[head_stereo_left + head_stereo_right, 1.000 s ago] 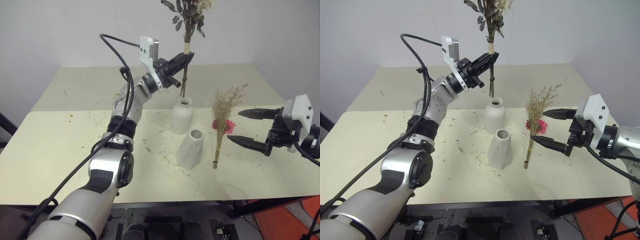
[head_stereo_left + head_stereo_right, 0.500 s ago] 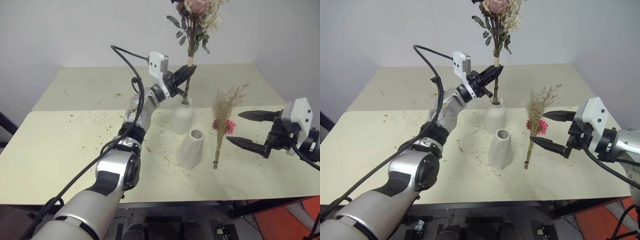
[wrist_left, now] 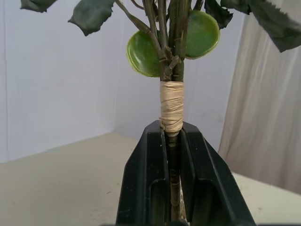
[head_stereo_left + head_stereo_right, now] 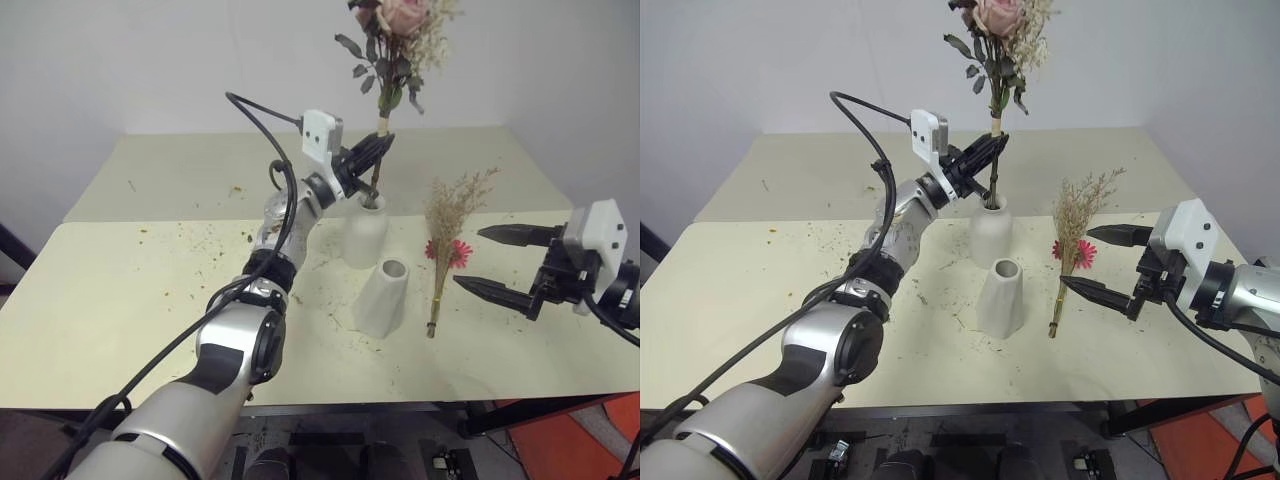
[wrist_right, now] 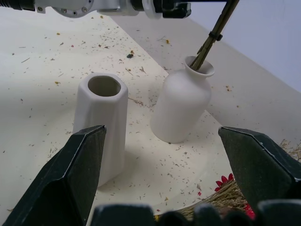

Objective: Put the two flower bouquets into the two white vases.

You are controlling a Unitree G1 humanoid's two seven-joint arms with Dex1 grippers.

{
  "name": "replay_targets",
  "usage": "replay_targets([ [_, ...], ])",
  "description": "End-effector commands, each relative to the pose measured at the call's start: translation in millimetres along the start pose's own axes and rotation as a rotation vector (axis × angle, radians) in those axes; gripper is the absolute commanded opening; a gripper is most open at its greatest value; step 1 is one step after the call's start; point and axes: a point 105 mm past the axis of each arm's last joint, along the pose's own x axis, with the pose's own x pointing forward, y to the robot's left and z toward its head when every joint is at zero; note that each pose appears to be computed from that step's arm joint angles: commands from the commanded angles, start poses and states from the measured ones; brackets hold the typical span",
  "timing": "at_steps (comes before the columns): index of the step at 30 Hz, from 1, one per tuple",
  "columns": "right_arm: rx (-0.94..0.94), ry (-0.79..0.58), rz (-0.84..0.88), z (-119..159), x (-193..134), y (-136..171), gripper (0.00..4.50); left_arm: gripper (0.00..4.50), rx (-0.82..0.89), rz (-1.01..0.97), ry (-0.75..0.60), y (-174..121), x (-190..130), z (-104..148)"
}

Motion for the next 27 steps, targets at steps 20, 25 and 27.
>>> replay_targets([
  [20, -0.025, -0.036, 0.004, 10, 3, -6, 4.50, 4.47, 0.100, -0.071, 0.193, 12, -46, -11],
  [25, 0.009, 0.020, -0.017, -1, 6, -13, 4.50, 4.47, 0.126, -0.159, 0.284, 12, -89, 7],
  [27, 0.059, 0.076, -0.056, -11, 7, -20, 4.50, 4.47, 0.137, -0.237, 0.298, 4, -105, 19],
])
